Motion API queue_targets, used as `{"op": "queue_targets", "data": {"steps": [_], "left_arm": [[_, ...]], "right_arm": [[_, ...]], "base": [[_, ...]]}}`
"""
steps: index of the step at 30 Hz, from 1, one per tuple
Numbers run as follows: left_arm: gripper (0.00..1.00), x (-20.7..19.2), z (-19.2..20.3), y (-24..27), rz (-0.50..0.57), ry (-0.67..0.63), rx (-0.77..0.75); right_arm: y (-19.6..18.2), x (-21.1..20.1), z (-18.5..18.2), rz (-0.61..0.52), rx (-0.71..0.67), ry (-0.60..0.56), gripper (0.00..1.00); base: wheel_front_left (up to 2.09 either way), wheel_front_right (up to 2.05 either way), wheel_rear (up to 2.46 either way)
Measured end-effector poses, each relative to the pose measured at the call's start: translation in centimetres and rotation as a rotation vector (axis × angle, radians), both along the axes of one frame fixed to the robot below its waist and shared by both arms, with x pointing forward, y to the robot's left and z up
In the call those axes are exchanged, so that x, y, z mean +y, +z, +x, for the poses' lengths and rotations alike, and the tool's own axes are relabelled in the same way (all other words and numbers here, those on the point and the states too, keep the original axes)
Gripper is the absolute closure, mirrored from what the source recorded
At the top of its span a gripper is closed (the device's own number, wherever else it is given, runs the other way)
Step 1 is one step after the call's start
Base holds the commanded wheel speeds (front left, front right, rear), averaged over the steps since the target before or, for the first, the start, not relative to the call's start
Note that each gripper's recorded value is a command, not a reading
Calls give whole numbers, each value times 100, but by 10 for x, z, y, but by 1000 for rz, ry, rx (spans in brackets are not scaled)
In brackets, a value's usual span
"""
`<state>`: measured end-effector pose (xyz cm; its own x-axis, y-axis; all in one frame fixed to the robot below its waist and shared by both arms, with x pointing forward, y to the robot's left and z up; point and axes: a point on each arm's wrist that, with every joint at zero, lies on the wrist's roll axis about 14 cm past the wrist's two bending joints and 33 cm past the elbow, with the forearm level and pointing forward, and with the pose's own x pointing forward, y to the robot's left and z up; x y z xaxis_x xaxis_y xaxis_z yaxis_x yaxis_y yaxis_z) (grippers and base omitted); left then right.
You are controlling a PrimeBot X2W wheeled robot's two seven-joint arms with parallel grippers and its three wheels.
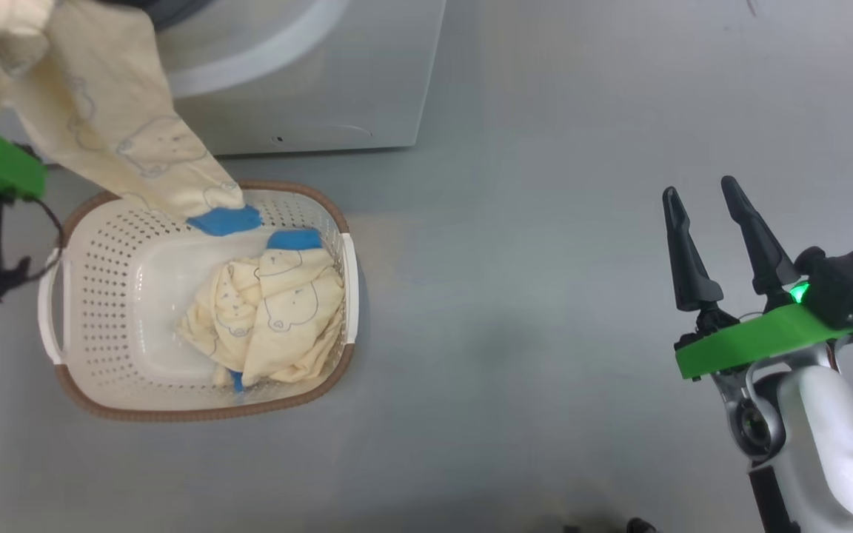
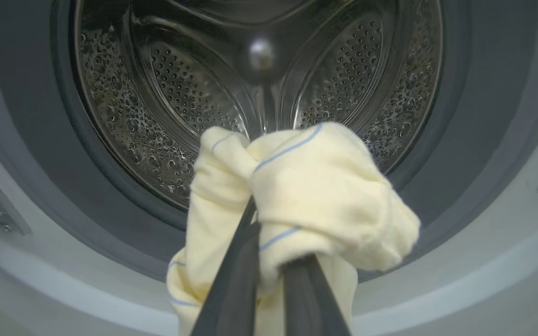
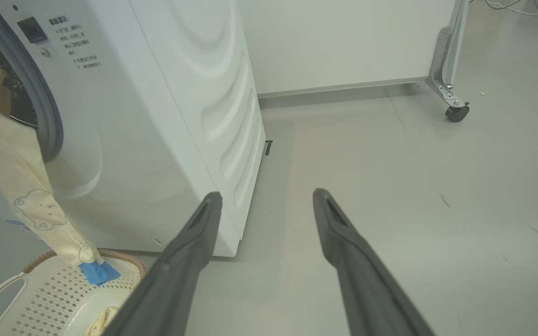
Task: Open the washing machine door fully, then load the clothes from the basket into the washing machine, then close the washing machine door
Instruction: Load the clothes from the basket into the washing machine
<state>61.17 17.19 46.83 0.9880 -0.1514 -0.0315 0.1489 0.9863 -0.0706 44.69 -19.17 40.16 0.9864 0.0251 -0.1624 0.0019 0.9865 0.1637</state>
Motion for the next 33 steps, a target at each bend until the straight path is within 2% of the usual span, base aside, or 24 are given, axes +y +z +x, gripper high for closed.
{"op": "queue_targets", "data": {"steps": [5, 13, 15, 23, 33], "left_arm": [[100, 7, 41, -3, 57, -14, 12], [100, -6, 97, -2, 90, -64, 28], [100, -7, 112, -3, 140, -79, 31], [100, -16, 167, -6, 142, -65, 38], [100, -11, 202, -16, 140, -12, 32]], "right_arm": [[-16, -7, 6, -5, 30, -17, 0], [-37, -12, 18, -6, 63, -23, 0], [-45, -9, 20, 0, 78, -13, 0], [-63, -9, 28, 16, 107, -8, 0], [-70, -27, 25, 13, 133, -51, 0]], "base": [[0, 0, 0], [0, 0, 0], [0, 0, 0], [0, 0, 0], [0, 0, 0]]}}
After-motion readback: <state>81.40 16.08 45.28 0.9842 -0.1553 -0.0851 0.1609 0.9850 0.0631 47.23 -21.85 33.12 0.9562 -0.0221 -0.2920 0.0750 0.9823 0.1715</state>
